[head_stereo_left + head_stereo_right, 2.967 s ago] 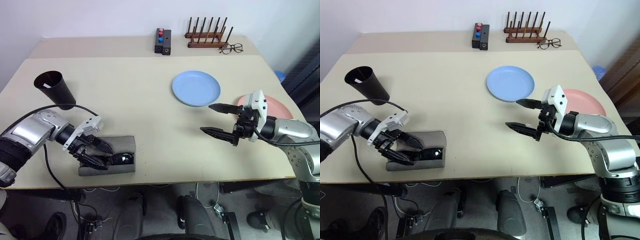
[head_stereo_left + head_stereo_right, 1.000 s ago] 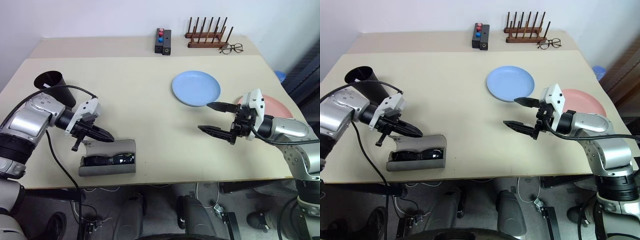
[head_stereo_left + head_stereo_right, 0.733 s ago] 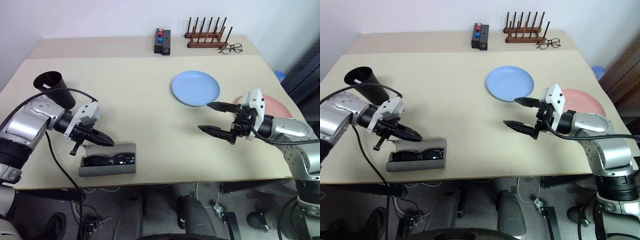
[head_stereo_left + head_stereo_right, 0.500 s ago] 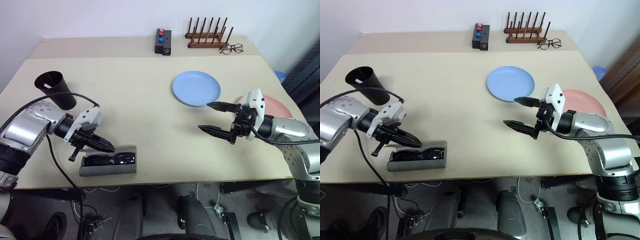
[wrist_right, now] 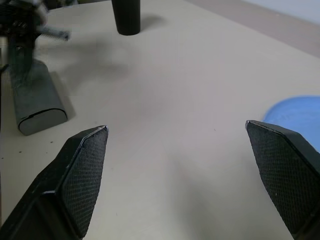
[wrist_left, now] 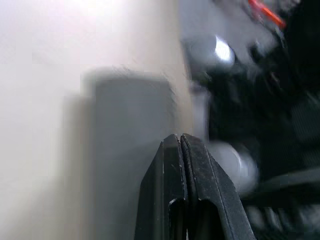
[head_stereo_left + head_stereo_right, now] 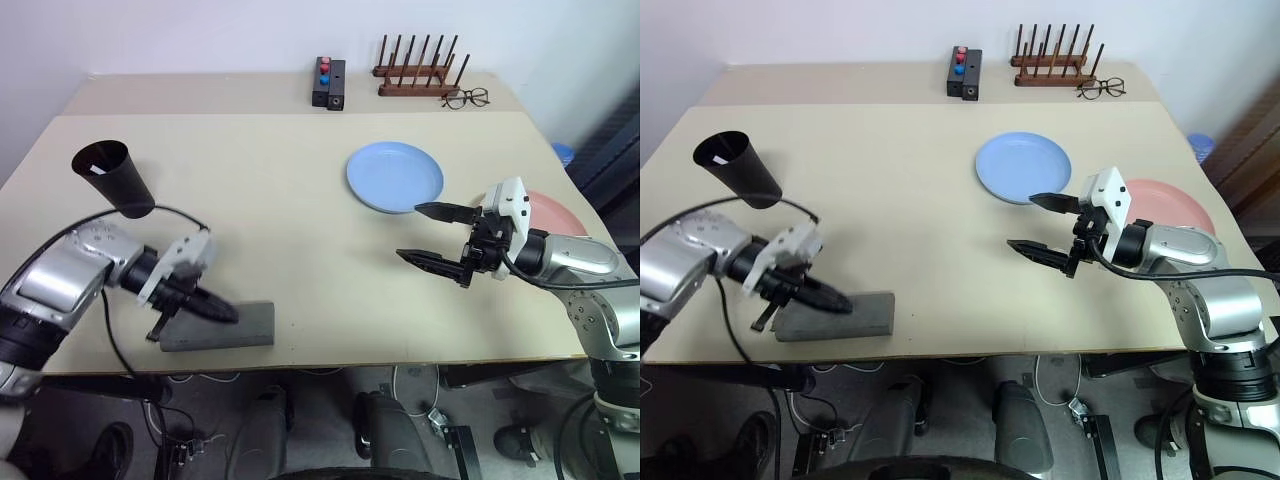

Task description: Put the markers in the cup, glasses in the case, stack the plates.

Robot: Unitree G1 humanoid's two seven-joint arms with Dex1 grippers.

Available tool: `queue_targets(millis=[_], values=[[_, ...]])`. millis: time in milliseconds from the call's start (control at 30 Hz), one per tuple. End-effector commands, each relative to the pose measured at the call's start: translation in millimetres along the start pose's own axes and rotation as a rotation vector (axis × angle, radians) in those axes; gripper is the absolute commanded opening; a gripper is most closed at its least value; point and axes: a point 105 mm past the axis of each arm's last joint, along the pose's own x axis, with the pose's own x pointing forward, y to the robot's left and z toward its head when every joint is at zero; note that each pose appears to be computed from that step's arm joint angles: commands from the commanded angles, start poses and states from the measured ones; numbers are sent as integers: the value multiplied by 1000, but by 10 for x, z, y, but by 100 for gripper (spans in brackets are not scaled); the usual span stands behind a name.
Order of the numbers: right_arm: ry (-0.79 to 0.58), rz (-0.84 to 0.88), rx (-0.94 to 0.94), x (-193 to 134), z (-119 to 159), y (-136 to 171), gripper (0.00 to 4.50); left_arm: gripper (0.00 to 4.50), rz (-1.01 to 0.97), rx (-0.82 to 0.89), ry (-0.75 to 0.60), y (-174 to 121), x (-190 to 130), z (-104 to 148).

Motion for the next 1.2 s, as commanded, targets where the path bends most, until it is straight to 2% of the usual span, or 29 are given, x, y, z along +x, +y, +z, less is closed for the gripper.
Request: queue_targets(millis=[33, 100, 133, 200, 300, 400, 433, 667, 833, 933, 1167, 1200], values=[[-38, -73, -47, -30, 107, -130, 450, 1, 146, 62, -155, 187, -289, 386], [-6, -153, -82, -28, 61, -272, 450, 1, 244, 132, -200, 321, -384, 501], [22, -199, -88, -31, 17, -358, 450, 52, 290, 150, -218, 389, -426, 542], [102, -303, -129, -57, -94, -551, 450, 125, 334, 188, -315, 464, -504, 701], [202, -440, -100, -150, -241, -812, 450, 268, 286, 196, -473, 410, -522, 921], [276, -509, -79, -265, -330, -938, 450, 422, 217, 187, -529, 320, -459, 994], [309, -524, -57, -321, -376, -964, 450, 443, 203, 181, -535, 302, -439, 997], [555, -651, 6, -775, -722, -1089, 450, 443, 147, 174, -586, 213, -339, 1010], [601, -659, 98, -898, -903, -972, 450, 443, 169, 202, -614, 189, -208, 982], [643, -695, 135, -1003, -1009, -963, 370, 450, 183, 214, -613, 161, -103, 969], [650, -695, 135, -983, -1007, -978, 11, 450, 203, 217, -598, 173, -75, 959], [649, -706, 106, -980, -980, -1012, 5, 450, 205, 217, -597, 176, -83, 957]])
